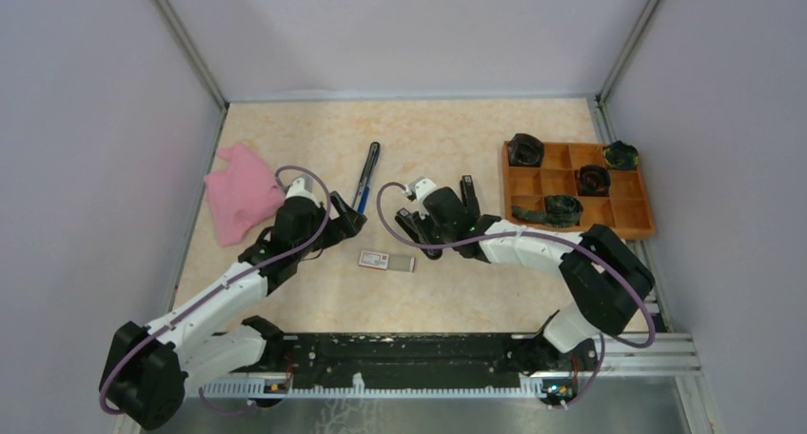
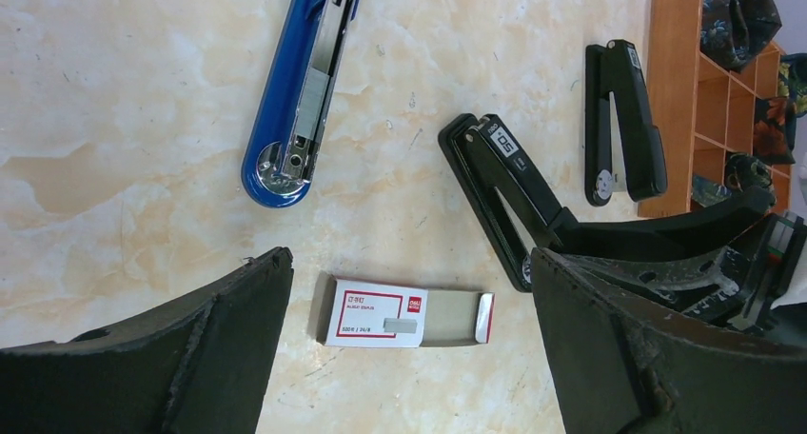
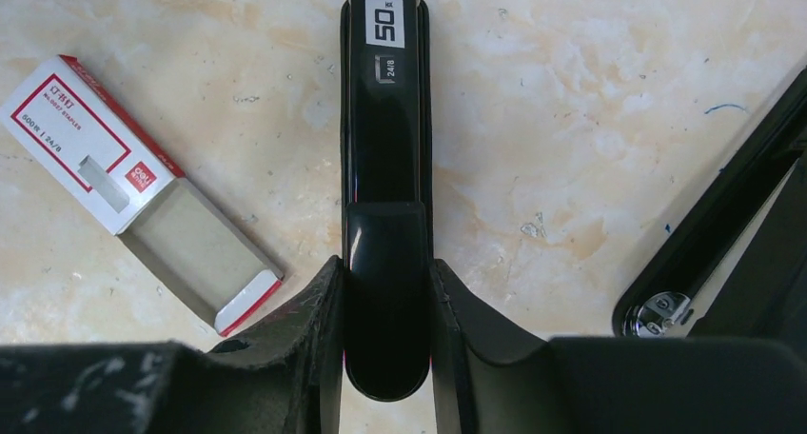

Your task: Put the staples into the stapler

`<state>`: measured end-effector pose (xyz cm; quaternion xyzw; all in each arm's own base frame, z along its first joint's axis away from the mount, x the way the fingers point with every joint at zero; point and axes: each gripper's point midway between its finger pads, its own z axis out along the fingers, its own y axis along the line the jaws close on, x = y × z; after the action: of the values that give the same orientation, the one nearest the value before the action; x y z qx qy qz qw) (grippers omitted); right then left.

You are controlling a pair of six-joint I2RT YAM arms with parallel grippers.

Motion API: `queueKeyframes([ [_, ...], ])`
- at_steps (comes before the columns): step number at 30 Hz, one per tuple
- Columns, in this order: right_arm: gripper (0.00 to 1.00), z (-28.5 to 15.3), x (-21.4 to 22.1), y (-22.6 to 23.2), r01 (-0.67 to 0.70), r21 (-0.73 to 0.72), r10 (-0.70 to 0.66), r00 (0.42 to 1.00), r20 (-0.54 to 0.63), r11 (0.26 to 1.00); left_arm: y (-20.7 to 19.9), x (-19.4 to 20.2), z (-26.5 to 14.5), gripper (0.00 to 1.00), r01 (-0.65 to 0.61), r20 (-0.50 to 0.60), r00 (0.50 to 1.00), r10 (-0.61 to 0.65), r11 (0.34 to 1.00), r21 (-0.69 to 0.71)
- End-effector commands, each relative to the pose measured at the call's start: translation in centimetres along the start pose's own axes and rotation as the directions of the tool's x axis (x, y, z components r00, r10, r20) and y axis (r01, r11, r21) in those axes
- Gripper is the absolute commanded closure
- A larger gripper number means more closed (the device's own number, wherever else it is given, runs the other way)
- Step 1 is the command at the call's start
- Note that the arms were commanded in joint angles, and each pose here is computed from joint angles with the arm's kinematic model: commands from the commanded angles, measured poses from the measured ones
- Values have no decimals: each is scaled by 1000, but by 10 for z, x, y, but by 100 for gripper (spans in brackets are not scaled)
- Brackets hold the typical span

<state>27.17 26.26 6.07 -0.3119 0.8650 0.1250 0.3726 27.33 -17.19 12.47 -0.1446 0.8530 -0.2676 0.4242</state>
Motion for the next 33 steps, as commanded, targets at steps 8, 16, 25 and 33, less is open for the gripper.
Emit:
queueKeyframes([
  [8,86,20,31,-5,-14,47,21,987,-157,999,2,3,1,1,7,-16,1000,-7,1000,-1],
  [16,89,27,46,-11,-11,91,31,975,-219,996,5,3,2,1,12,-19,1000,-12,1000,-7],
  [25,91,5,-3,-64,-165,282,185,982,-45,945,6,-1,0,1,14,-9,1000,-14,1000,-16],
  [33,78,3,-31,-116,-289,370,286,956,64,883,7,-1,-1,1,13,-11,1000,-13,1000,-23],
])
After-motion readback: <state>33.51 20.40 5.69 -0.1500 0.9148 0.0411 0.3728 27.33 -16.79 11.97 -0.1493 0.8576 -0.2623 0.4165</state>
